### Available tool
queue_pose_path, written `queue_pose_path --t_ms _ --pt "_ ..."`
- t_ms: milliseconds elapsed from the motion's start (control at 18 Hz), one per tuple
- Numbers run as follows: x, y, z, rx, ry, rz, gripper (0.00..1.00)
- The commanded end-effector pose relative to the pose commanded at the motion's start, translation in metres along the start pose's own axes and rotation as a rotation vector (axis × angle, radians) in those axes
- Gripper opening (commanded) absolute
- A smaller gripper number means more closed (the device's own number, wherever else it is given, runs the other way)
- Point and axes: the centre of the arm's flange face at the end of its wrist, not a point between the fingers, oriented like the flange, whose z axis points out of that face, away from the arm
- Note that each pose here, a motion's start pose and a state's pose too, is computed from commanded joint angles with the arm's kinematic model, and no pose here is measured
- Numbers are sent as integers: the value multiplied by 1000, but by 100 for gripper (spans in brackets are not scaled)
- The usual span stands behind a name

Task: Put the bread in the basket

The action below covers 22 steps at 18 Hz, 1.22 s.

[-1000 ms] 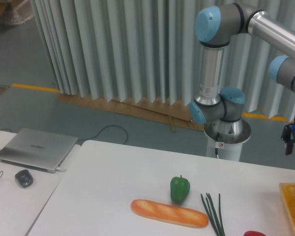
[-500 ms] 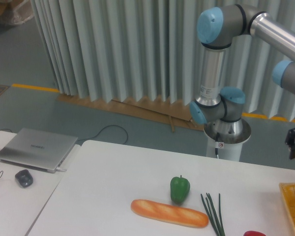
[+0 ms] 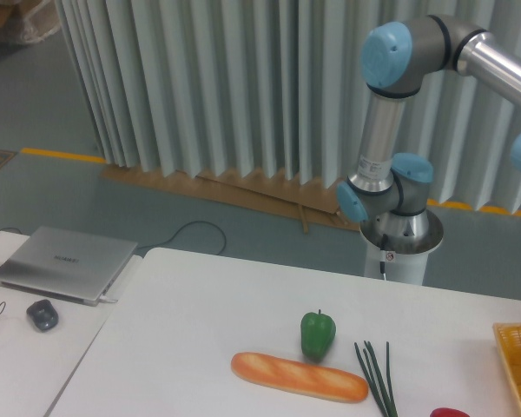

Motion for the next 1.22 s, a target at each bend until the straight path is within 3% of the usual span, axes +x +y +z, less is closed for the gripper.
queue_pose_path --t_ms 333,444,611,722,944,1222 --pt "-1 -8 5 -3 -10 58 100" --pt "10 -52 -6 -15 -27 68 100" --pt "38 -126 -35 -70 -85 -88 100" --pt "61 -166 -47 -85 -108 -39 100" --pt "87 -206 -48 -70 -101 23 100" --pt "112 -263 -25 -65 -69 -2 100"
